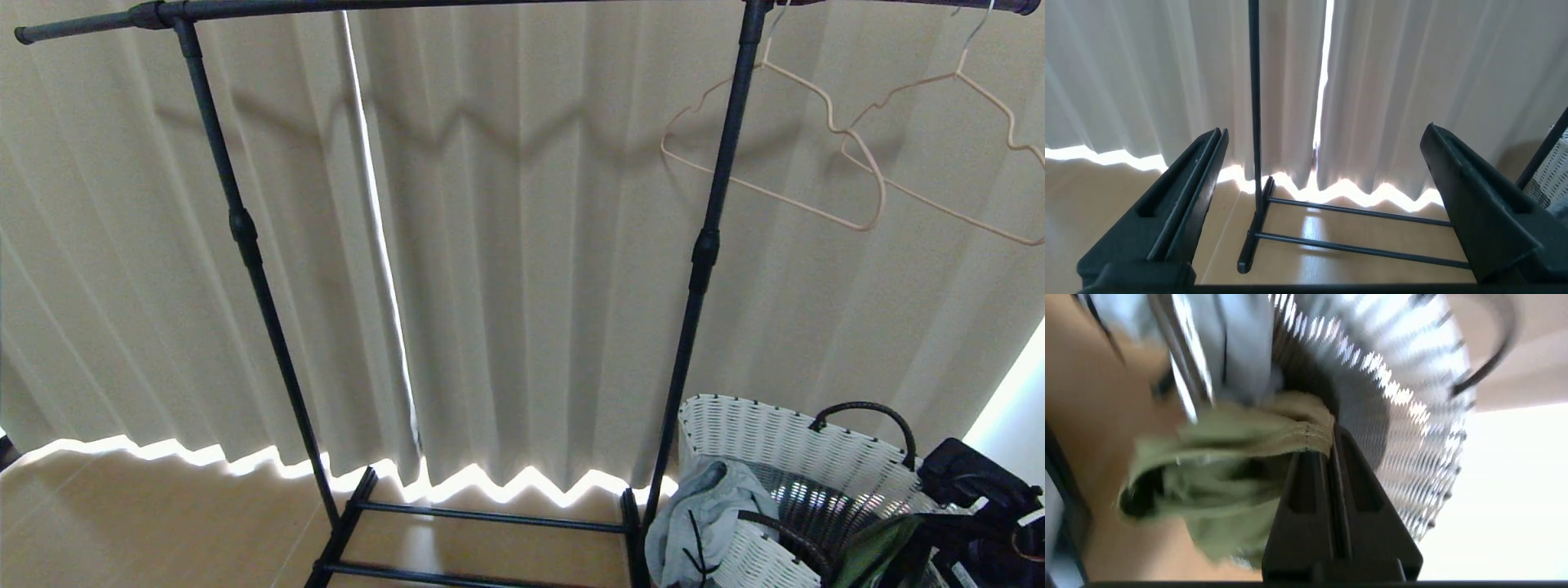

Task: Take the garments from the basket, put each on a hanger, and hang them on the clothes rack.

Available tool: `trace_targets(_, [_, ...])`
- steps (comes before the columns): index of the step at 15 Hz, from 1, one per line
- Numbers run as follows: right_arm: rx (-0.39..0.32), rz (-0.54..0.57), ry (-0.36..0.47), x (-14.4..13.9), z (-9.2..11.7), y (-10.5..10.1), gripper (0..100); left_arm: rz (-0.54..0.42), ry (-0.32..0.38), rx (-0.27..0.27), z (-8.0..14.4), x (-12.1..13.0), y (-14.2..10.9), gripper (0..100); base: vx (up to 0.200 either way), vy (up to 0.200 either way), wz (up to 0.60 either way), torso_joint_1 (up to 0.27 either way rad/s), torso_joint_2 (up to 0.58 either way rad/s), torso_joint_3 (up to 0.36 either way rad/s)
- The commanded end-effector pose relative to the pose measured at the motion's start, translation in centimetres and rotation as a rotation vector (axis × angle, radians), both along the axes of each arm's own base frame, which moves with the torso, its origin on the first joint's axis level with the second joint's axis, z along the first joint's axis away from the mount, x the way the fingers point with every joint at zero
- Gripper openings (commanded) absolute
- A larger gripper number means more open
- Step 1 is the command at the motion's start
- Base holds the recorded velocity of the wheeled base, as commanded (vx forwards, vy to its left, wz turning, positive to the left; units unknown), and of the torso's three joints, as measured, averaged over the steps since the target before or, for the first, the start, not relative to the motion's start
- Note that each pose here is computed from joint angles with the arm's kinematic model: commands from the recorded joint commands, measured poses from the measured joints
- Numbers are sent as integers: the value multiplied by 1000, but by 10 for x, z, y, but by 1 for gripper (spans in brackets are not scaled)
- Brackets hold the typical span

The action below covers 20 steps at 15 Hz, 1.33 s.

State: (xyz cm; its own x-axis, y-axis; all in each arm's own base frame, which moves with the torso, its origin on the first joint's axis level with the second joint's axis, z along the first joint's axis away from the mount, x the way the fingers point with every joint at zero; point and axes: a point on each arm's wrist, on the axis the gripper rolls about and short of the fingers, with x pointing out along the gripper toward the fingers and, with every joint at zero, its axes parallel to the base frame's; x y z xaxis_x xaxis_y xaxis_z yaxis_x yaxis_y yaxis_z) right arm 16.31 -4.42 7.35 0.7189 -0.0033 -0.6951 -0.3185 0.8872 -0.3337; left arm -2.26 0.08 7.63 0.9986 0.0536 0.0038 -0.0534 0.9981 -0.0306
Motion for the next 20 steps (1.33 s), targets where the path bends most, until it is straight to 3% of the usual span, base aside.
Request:
trace_targets(1, [58, -13, -223, -19, 34, 7, 0, 0, -1, 0, 0, 0, 0, 100, 0, 0, 0, 0, 0, 0])
trace_targets(4, [104, -48, -348, -30, 53, 11, 0, 0, -1, 0, 0, 0, 0, 100, 0, 0, 0, 0, 0, 0])
trace_targets(7, [96, -53, -422, -40, 65, 14, 0, 0, -1, 1, 0, 0, 0, 100, -133, 0, 0, -2, 0, 0])
trace_targets(20, [85, -51, -444, -40, 69, 14, 0, 0, 0, 6, 0, 0, 0, 100, -200, 0, 0, 3, 2, 2])
